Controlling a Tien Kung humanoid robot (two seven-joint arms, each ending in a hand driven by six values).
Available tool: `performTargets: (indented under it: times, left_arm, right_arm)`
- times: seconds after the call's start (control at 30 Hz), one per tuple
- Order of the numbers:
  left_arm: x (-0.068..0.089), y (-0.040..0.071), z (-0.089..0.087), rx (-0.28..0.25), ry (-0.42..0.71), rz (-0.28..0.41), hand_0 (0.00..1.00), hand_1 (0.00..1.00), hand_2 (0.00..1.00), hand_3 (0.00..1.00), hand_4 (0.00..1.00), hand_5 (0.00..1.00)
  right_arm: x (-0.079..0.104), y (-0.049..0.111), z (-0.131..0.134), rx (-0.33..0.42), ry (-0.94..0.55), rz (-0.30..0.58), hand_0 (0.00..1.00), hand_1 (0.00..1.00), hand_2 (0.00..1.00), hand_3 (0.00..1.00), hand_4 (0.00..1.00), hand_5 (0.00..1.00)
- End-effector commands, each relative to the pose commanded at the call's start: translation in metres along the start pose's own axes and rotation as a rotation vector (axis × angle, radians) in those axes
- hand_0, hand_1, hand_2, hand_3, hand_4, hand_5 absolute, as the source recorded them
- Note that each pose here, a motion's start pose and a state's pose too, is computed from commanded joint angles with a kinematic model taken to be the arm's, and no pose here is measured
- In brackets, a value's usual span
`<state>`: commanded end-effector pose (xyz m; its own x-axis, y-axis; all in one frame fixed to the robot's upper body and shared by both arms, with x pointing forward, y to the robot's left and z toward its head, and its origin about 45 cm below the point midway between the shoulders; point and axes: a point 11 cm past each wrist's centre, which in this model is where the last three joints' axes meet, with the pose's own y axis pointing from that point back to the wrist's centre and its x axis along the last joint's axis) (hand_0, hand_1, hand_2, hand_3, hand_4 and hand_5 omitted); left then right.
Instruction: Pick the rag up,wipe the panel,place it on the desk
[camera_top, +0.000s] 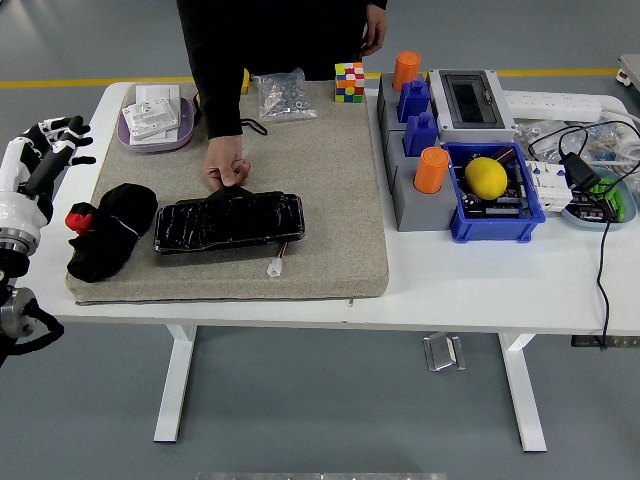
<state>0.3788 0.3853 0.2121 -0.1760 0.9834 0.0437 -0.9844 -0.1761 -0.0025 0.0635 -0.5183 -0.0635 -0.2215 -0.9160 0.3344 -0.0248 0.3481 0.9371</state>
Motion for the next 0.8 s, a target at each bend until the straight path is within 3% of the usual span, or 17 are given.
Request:
performTargets:
  times: [0.3,0.8]
  left_arm:
    - [0.001,0.004,-0.001,0.007,0.043,-0.014,0.422,0.609,0.602,0.563,0.783,0.418]
    - [0.013,0.006,-0.002,0.003,0.045,0.006,0.420,0.600,0.582,0.552,0.756,0.367]
  right_arm:
    - [-0.003,0.000,-0.001,0.003,0.000,-0.003,0.723,0.635,0.680,0.584,0.971,0.545]
    - [-0.007,-0.001,0.000,0.000,0.000,-0.005,0.725,0.637,0.680,0.584,0.971,0.546]
